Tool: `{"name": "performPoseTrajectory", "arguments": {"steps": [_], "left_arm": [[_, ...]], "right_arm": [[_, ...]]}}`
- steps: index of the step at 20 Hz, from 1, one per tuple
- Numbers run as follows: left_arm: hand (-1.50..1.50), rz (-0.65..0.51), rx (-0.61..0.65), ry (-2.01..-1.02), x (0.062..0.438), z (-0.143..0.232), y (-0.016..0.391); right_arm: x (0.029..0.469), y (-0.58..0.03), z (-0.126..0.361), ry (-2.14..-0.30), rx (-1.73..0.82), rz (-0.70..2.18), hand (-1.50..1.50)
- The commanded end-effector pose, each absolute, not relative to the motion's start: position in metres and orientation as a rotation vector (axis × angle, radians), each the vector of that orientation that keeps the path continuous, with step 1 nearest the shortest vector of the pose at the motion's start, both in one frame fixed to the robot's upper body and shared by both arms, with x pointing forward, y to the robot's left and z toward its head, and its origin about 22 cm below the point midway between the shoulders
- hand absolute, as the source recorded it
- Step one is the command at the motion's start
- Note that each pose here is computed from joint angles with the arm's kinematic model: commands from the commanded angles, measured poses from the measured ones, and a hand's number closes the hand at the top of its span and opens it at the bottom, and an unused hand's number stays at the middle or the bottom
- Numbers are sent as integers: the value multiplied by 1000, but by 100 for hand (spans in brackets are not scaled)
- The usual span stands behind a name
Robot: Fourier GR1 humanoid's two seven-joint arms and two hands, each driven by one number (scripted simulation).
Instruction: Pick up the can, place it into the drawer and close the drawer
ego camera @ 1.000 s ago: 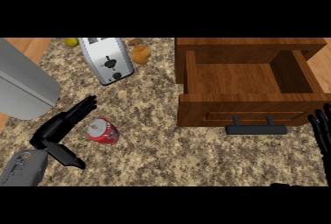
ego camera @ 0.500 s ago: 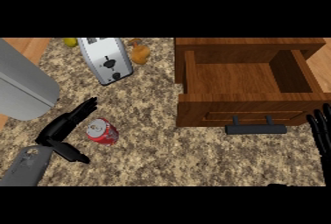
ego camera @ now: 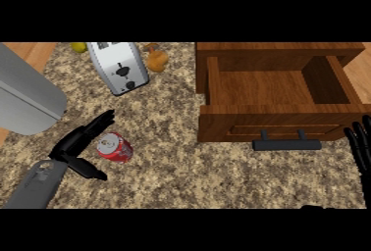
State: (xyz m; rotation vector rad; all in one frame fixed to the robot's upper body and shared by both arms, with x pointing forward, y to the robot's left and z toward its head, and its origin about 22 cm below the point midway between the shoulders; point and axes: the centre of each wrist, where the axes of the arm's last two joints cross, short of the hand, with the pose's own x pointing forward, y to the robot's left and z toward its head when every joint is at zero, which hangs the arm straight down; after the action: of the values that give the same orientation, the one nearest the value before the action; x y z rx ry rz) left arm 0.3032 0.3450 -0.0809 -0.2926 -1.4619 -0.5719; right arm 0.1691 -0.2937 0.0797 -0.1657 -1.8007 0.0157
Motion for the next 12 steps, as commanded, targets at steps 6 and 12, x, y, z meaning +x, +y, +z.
{"name": "performPoseTrajectory", "arguments": {"steps": [6,12], "left_arm": [[-150,-545,-411,-1498,301,-97,336],[-150,-568,-425,-1492,315,-90,322]], "right_arm": [[165,-300,90,-1813,-177,18,-150],[170,-298,92,-1801,-157,5,-150]]}}
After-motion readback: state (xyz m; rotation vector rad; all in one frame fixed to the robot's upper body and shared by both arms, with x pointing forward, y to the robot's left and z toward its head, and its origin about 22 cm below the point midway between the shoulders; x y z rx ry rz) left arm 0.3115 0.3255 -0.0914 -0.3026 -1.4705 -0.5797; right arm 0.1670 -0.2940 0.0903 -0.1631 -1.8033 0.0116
